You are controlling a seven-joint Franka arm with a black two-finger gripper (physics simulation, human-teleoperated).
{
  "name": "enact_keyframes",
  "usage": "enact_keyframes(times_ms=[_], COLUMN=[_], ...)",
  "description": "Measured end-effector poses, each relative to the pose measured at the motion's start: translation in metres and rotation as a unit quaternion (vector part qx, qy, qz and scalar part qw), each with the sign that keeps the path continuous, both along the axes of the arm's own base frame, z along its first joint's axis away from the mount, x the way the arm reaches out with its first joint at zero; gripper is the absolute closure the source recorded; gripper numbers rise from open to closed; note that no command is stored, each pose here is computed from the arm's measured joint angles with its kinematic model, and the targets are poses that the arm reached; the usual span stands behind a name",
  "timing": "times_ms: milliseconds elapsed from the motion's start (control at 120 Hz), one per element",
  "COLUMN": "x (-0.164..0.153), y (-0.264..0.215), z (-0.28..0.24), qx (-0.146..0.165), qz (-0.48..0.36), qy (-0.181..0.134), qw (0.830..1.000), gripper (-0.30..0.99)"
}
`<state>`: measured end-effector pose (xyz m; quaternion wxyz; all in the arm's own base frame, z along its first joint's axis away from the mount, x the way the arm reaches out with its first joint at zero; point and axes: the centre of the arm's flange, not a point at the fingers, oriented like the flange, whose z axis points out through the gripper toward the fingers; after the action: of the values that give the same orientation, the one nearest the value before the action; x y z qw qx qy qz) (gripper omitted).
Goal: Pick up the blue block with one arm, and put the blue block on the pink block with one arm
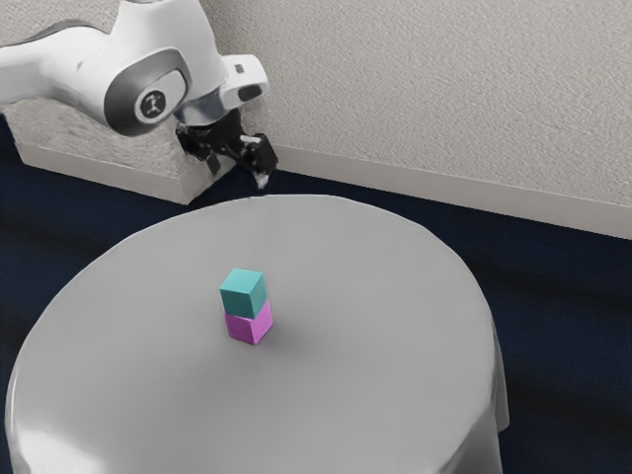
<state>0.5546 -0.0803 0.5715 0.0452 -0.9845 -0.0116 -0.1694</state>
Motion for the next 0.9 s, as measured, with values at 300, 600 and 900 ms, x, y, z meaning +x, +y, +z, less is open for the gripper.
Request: enact_keyframes(times_ms=[300, 600, 900], x=[-0.082, -0.070, -0.062], y=[0.044, 0.087, 0.084], z=[0.162, 0.086, 0.077], qx=[-0.124, -0.117, -0.149], qz=[0.281, 0.507, 0.588], qy=[0.035, 0.138, 0.120], qw=[0.951, 0.843, 0.786], gripper=[0.01, 0.00, 0.00])
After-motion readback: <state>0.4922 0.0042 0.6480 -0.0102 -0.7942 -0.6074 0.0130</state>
